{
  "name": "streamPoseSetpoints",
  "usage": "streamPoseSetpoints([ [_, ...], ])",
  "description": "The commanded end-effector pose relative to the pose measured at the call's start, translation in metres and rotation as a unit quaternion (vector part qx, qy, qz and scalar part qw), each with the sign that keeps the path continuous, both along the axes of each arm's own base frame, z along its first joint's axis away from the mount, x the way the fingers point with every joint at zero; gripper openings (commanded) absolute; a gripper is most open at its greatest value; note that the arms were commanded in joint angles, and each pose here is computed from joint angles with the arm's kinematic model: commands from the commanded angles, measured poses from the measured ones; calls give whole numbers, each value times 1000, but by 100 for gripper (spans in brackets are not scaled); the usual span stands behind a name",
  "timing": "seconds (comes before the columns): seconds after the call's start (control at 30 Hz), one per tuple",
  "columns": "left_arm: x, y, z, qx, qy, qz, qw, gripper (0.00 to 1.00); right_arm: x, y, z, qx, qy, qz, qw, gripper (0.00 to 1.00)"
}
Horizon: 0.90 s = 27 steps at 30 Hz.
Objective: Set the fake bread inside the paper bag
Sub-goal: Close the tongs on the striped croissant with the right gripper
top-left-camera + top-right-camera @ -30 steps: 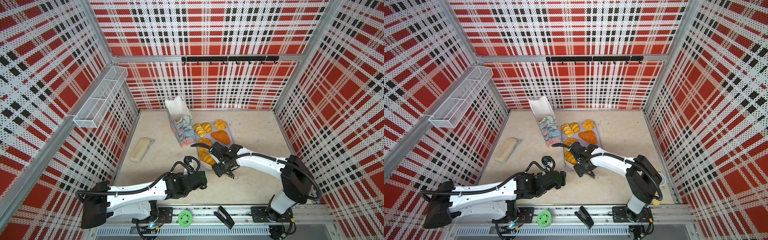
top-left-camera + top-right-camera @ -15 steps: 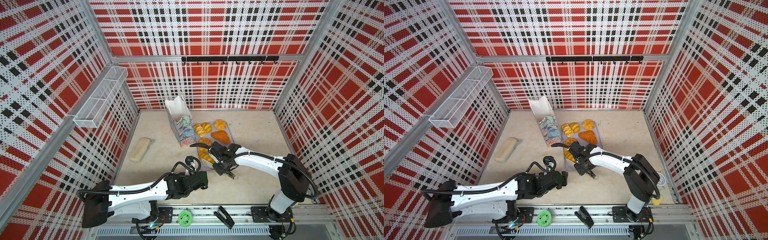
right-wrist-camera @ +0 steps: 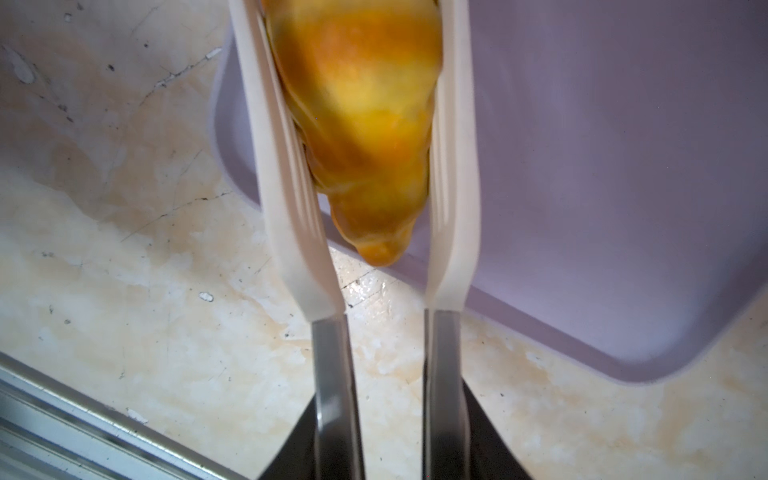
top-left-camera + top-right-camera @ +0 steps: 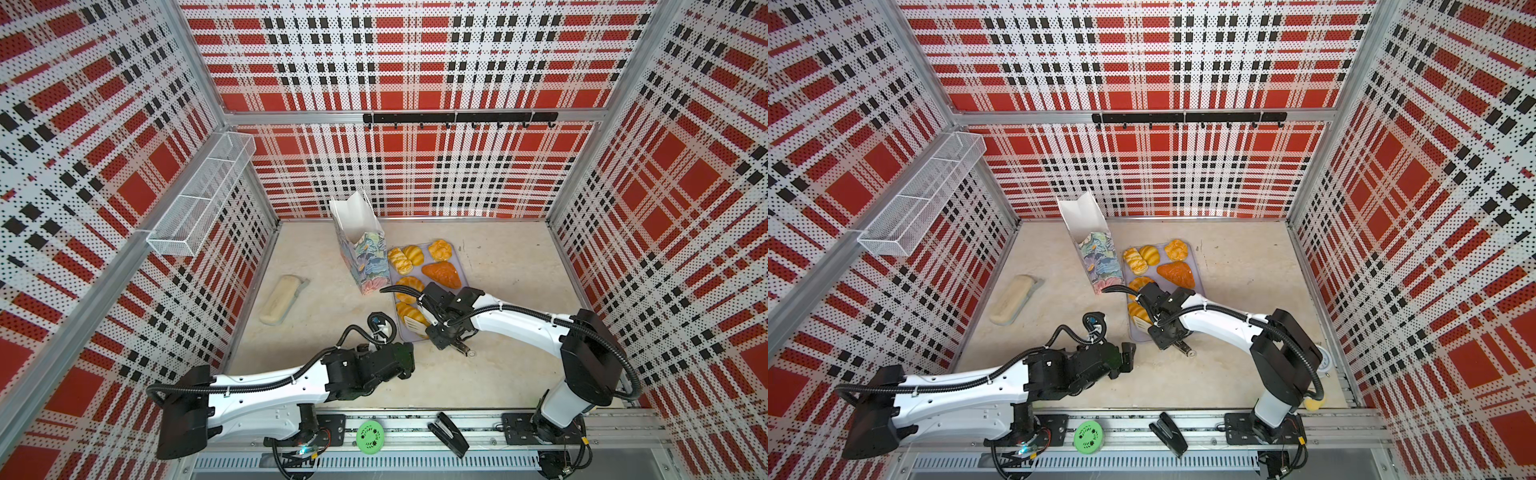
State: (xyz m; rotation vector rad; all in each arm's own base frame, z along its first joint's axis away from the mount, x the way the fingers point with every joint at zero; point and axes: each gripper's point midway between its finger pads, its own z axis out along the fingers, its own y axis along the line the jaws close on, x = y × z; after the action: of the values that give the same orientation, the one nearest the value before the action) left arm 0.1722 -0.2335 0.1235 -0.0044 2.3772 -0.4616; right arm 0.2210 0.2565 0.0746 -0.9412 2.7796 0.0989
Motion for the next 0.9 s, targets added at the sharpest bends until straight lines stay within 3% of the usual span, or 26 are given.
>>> streamPoseSetpoints([
  [0.0, 4, 6, 7, 0, -18, 6, 1000, 99, 5, 8, 18, 38, -25, 7, 999, 38],
  [0.87, 12, 15, 43, 9, -53, 5, 999, 99, 13, -2, 45, 67, -52, -7, 996, 37],
])
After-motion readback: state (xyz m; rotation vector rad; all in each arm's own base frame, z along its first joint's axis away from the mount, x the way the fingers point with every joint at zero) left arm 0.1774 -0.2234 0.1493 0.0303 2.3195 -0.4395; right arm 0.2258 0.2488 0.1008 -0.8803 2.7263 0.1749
